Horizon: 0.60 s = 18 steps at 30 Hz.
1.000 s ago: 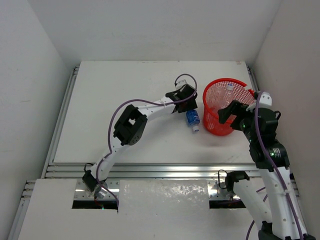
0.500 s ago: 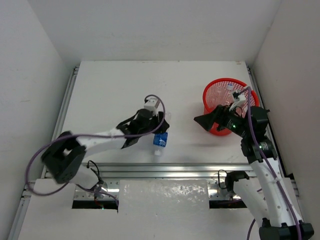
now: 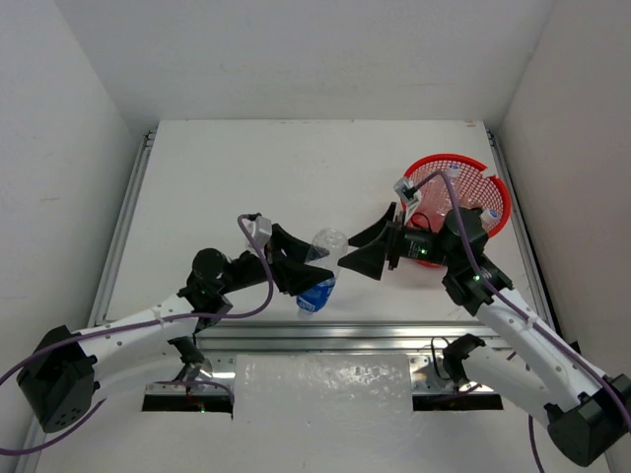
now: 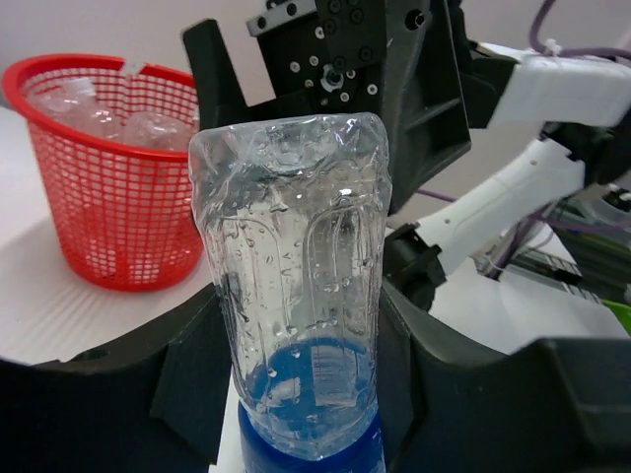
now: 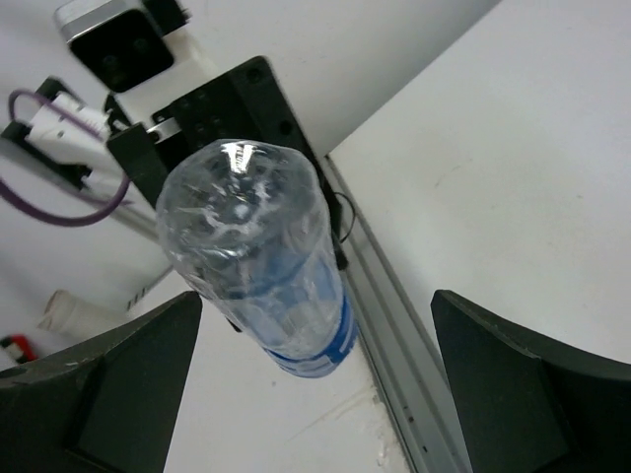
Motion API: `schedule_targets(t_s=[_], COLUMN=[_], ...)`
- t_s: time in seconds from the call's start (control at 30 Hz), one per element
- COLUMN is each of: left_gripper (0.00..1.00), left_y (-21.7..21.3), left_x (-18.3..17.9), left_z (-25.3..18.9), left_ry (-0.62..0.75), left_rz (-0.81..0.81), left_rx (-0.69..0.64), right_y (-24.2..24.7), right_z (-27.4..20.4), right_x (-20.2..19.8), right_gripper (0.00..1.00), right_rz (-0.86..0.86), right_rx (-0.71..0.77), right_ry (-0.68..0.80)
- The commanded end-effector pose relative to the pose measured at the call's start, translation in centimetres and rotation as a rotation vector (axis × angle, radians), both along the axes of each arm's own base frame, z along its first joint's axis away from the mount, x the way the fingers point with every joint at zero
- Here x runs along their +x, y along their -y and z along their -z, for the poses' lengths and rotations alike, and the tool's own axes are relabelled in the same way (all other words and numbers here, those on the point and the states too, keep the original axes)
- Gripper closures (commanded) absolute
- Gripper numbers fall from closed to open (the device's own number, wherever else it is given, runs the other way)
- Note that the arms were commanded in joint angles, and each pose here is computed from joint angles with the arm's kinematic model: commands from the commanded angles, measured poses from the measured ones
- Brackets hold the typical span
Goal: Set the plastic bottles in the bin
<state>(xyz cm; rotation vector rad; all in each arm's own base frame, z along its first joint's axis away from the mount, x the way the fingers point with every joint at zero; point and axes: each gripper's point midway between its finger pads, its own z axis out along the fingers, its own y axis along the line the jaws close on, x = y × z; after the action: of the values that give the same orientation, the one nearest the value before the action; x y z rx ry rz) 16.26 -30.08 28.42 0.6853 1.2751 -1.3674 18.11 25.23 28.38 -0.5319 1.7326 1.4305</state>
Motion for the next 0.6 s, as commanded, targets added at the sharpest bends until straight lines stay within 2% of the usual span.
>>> schedule_targets(t_s=[0.0, 0.13, 0.2, 0.23, 0.27, 0.3, 0.33, 0.37, 0.5, 0.53, 0.57], left_gripper=[1.00, 1.00, 1.00, 1.00, 1.00, 1.00, 0.97, 0.91, 0.63, 0.40, 0.25], left_y=[0.3, 1.0, 1.4, 1.6, 1.7, 1.8, 1.8, 1.9, 1.6, 1.4, 1.2], left_x=[-2.2, -2.1, -1.9, -1.9, -1.8, -1.6, -1.4, -1.1, 1.4, 1.9, 2.6], left_z=[-2.2, -2.0, -1.8, -1.7, -1.7, -1.9, -1.6, -1.7, -2.2, -1.8, -1.7], left_ry=[0.087, 0.075, 0.063, 0.057, 0.051, 0.050, 0.038, 0.029, -0.015, -0.046, -0.075], left_rz=[0.114, 0.142, 0.155, 0.162, 0.163, 0.156, 0.150, 0.134, 0.000, -0.031, -0.073], left_rx=[-0.045, -0.034, -0.023, -0.020, -0.017, -0.019, -0.011, -0.009, 0.004, 0.023, 0.030], right_y=[-1.5, -2.5, -3.1, -3.3, -3.5, -3.5, -3.4, -3.2, -2.5, -2.1, -1.7], right_z=[-4.2, -4.9, -5.4, -5.5, -5.5, -5.3, -5.1, -4.4, -3.4, -3.3, -3.3], right_x=[-1.3, -1.4, -1.6, -1.6, -1.5, -1.1, -0.7, -0.4, -0.2, 0.5, 1.1], right_gripper=[0.01, 0.01, 0.04, 0.08, 0.22, 0.57, 0.83, 0.99, 1.00, 1.00, 1.00], right_rz=[-0.085, -0.114, -0.134, -0.138, -0.141, -0.119, -0.093, -0.069, -0.022, 0.028, 0.074], right_rx=[0.084, 0.085, 0.094, 0.096, 0.096, 0.088, 0.076, 0.055, 0.021, 0.005, -0.012], right_ry=[0.175, 0.195, 0.205, 0.219, 0.224, 0.219, 0.220, 0.202, 0.208, 0.221, 0.226])
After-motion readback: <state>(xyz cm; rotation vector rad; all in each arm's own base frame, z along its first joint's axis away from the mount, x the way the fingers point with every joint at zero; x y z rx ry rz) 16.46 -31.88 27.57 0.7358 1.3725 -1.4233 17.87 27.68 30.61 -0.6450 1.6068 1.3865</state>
